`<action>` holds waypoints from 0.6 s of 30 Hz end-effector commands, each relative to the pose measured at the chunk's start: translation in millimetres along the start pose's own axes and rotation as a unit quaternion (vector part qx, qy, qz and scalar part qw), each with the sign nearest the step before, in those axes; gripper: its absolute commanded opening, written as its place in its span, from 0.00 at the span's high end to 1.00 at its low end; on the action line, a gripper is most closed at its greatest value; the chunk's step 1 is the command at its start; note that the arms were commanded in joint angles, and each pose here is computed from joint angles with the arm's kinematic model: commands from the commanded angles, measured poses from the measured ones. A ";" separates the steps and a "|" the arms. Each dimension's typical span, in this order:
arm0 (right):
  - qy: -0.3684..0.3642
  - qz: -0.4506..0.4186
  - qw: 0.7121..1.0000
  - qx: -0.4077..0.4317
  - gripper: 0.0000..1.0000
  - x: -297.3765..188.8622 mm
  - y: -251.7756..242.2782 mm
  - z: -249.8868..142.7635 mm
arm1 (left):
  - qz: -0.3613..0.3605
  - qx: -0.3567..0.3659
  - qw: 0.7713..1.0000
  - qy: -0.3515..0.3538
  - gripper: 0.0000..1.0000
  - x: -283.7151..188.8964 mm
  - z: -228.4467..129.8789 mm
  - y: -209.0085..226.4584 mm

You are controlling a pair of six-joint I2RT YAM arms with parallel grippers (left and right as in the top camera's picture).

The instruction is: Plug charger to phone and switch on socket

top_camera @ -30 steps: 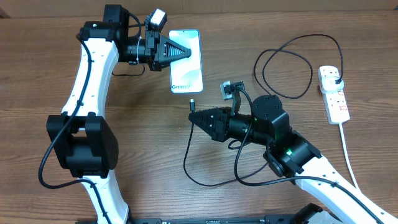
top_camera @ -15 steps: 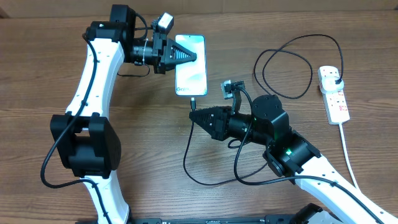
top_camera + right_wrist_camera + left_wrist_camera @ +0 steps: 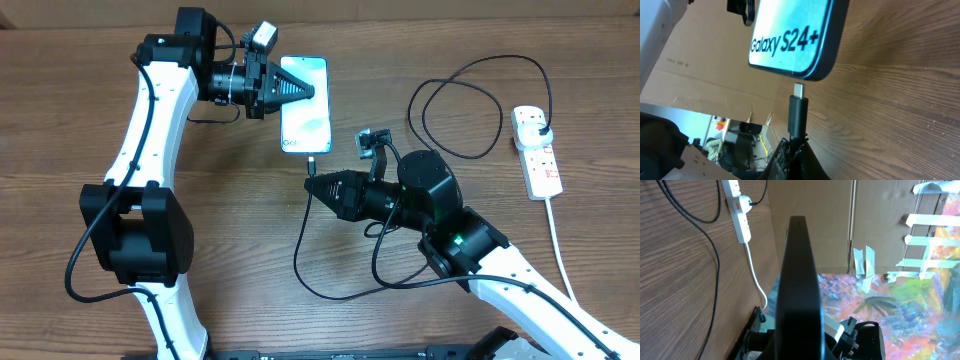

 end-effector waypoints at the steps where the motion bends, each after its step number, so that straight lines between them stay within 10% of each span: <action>1: 0.000 -0.001 1.000 0.007 0.96 1.2 -1.4 -1.8 | -0.017 0.020 1.000 0.004 0.95 2.0 -6.1 -23.5; 18: 0.010 0.023 0.999 -0.020 0.96 1.0 6.2 -2.6 | -0.011 0.020 1.000 0.003 0.96 1.9 -5.9 -22.3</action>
Point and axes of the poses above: each gripper's point midway between its finger pads, its own x axis out along the fingers, its own y axis along the line the jaws close on, z = x × y, the point moved 6 cm from there along -x, back along the fingers, and after that the axes turned 3 degrees about x, right-handed, at the moved point
